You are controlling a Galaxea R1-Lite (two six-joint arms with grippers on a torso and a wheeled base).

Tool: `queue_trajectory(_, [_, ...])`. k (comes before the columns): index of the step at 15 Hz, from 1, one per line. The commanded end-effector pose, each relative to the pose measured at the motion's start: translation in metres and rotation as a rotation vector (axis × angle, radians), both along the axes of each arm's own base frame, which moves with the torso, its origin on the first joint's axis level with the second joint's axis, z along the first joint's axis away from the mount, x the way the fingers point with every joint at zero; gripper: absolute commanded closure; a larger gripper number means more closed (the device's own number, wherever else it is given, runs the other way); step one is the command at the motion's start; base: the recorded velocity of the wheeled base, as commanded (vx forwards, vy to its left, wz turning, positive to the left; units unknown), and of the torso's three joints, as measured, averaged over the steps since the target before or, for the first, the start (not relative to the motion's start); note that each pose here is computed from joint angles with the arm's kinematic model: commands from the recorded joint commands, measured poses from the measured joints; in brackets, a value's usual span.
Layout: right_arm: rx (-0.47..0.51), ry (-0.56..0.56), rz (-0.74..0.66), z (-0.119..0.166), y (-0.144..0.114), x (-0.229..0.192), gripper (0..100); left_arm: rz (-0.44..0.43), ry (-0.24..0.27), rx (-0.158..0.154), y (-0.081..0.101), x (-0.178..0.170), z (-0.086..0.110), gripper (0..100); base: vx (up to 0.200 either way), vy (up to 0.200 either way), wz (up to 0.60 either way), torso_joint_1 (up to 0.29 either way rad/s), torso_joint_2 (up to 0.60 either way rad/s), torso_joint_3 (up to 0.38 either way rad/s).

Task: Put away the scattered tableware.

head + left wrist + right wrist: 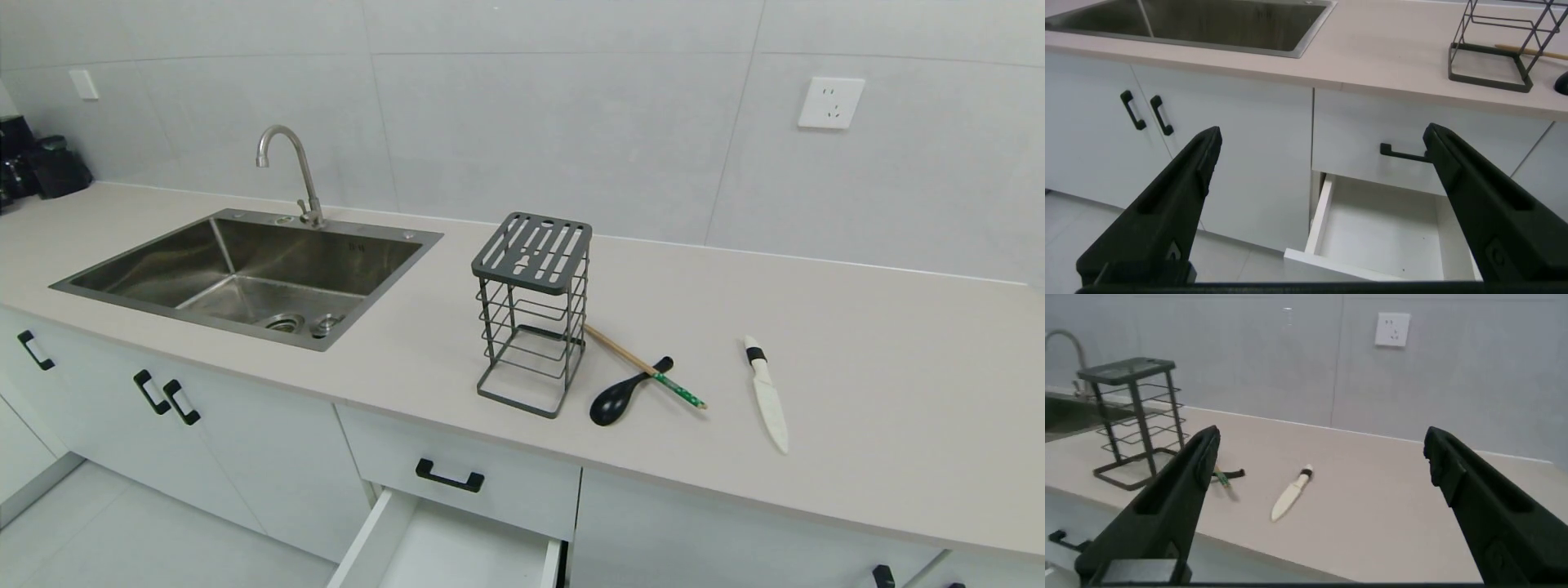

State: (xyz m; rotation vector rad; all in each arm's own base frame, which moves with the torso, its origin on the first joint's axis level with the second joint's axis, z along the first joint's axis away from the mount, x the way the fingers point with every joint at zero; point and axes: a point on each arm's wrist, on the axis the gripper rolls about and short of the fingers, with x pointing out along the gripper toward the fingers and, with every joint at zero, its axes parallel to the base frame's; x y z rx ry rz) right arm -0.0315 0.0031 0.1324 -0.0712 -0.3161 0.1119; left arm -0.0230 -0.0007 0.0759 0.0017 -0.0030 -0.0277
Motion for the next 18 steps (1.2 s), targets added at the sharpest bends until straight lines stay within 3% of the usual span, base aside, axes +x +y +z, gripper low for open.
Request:
queue_trajectory(1, [-0.055,0.118,0.121,0.06,0.003,0.017,0,0.0,0.001,0.0,0.0,0.0,0.0,0,0.0,0.0,0.0,0.0,0.0,0.0])
queue_trajectory(10, [-0.104,0.586,0.446,0.061,0.021,0.112,0,0.0,0.001,0.0,0.0,0.0,0.0,0,0.0,0.0,0.0,0.0,0.0,0.0])
queue_trajectory(13, [-0.138,0.657,0.467,0.077,0.046,0.164,0,0.0,0.001,0.0,0.0,0.0,0.0,0,0.0,0.0,0.0,0.0,0.0,0.0])
queue_trajectory(16, [-0.156,0.715,0.489,0.075,0.059,0.189,0,0.0,0.001,0.0,0.0,0.0,0.0,0,0.0,0.0,0.0,0.0,0.0,0.0])
queue_trajectory(18, [-0.185,0.797,0.483,0.065,0.085,0.214,0,0.0,0.001,0.0,0.0,0.0,0.0,0,0.0,0.0,0.0,0.0,0.0,0.0])
